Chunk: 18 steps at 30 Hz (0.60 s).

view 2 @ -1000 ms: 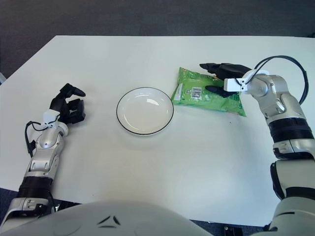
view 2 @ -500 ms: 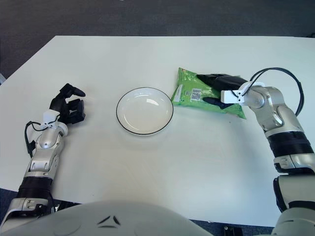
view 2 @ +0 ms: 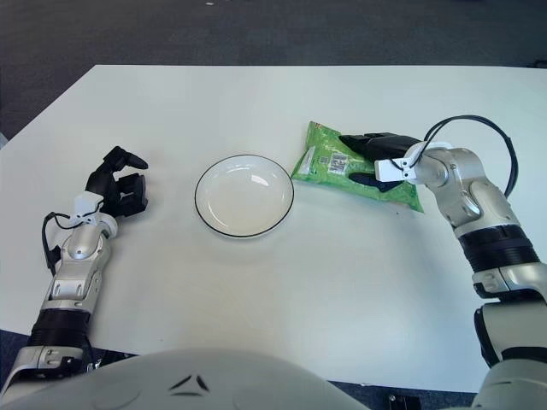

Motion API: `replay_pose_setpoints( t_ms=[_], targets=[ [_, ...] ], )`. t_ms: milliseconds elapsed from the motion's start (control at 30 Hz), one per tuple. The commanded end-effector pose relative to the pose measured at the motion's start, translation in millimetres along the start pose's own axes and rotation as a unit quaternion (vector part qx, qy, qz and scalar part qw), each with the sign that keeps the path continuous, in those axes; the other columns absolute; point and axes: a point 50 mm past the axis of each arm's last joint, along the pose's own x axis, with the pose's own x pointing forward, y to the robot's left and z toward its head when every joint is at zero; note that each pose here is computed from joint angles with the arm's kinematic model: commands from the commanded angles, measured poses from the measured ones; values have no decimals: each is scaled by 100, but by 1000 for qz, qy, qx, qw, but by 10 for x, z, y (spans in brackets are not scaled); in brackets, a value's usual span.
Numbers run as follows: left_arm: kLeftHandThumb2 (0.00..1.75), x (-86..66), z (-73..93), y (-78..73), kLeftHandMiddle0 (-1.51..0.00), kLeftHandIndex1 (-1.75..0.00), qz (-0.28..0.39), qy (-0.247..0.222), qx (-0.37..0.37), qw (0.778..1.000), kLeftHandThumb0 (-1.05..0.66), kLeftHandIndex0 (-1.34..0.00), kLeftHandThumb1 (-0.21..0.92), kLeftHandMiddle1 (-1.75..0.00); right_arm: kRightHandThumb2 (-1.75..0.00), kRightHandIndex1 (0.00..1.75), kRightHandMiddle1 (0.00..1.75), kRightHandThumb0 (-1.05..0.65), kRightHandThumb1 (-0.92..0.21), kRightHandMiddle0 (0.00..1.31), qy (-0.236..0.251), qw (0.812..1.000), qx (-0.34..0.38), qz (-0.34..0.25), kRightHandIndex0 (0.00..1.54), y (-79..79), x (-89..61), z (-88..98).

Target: Put the snack into the plate.

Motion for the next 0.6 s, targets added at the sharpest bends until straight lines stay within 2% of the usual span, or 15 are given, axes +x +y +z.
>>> replay_pose_setpoints(
  t_ms=[0,300,433,533,567],
  targets=[
    [106,-411,-484,-138,-114,-175,3,116,-27,993,-42,-45,52,-175,-90,0,0,-105,-92,0,7,995,-2,99,0,416,108,21],
    [104,-416,-475,-143,-114,-175,6,118,-26,993,-41,-44,54,-175,-89,0,3,-105,-92,4,40,995,-13,88,0,495,157,-23],
    [104,-419,-470,-148,-114,-175,8,116,-26,993,-41,-44,54,-175,-90,0,24,-105,-92,1,50,996,-14,66,0,514,171,-47],
    [104,-421,-466,-152,-114,-175,9,115,-26,993,-41,-44,54,-175,-90,0,32,-104,-92,0,53,997,-13,52,0,524,177,-58],
    [104,-421,-466,-153,-115,-175,9,115,-26,993,-41,-44,54,-175,-90,0,34,-103,-92,0,55,998,-9,24,0,526,182,-61]
  ],
)
